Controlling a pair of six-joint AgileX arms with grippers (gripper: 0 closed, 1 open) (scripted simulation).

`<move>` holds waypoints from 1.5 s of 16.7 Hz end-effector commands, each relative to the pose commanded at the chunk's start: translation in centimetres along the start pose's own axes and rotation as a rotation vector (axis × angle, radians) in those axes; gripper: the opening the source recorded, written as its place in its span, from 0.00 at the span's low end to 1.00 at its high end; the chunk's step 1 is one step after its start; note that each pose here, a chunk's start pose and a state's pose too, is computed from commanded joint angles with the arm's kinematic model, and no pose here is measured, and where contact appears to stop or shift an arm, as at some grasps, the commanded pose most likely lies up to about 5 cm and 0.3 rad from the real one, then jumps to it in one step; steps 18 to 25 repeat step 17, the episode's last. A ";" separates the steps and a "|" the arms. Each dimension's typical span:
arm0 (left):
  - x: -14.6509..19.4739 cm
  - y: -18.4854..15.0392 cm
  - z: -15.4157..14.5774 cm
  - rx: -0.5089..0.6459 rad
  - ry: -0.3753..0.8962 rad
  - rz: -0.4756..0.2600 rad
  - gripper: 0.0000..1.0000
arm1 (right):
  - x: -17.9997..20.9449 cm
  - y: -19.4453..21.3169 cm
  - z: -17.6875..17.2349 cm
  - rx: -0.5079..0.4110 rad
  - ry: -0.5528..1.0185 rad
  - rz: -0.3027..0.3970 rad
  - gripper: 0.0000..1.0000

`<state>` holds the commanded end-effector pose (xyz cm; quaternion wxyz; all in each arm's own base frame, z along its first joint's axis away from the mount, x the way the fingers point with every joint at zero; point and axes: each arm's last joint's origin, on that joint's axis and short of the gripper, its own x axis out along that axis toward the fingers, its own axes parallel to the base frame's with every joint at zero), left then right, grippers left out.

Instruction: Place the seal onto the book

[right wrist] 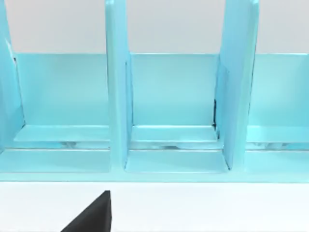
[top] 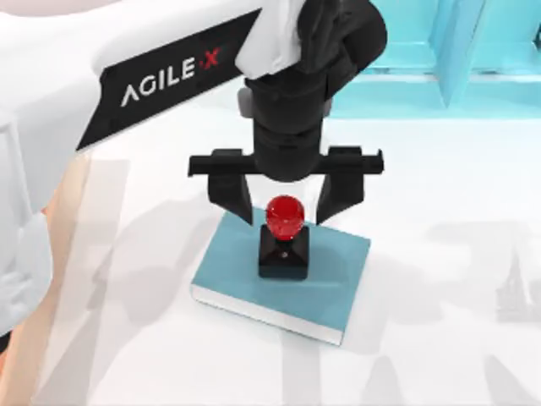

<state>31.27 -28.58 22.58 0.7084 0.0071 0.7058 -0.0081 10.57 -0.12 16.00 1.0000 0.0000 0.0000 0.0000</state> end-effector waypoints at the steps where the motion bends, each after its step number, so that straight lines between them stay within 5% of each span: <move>1: 0.0 0.0 0.0 0.000 0.000 0.000 1.00 | 0.0 0.0 0.0 0.000 0.000 0.000 1.00; 25: -3.0 0.0 0.0 -0.001 0.000 0.000 1.00 | 0.0 0.0 0.0 0.000 0.000 0.000 1.00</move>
